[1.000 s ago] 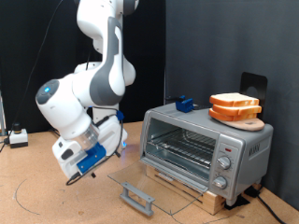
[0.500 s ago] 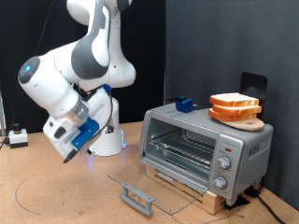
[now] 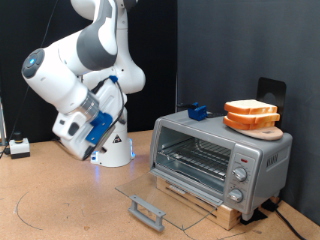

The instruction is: Make a piece of toast with the oven

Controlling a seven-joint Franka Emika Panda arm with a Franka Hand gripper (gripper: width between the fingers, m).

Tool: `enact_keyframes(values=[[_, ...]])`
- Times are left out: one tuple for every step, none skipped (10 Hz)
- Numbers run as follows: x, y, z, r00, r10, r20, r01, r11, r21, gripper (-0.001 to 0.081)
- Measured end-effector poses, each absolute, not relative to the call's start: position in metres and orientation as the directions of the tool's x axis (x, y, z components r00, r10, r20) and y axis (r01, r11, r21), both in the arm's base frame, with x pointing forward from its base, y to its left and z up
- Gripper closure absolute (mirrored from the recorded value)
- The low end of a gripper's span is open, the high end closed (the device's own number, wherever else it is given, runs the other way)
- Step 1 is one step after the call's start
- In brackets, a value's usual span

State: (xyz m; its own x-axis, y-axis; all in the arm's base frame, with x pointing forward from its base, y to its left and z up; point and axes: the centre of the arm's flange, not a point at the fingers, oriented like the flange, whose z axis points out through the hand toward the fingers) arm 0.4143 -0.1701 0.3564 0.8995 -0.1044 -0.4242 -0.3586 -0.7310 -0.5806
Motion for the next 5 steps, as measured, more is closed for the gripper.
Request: enact_keyframes(values=[[0.411,-0.16,0.365,0.927,0.015,-0.375,-0.248,-0.727,-0.641,-0.0004],[0.41,-0.152,0.374,0.947,0.112,-0.301,-0.13,-0.724,-0.678,-0.0004],[0.409,-0.144,0.384,0.953,0.203,-0.227,-0.008,-0.728,-0.686,-0.0004],[0.409,-0.135,0.394,0.952,0.263,-0.159,0.093,-0.74,-0.666,-0.0004],[0.405,-0.124,0.405,0.943,0.289,-0.164,0.115,-0.747,-0.655,-0.0004]])
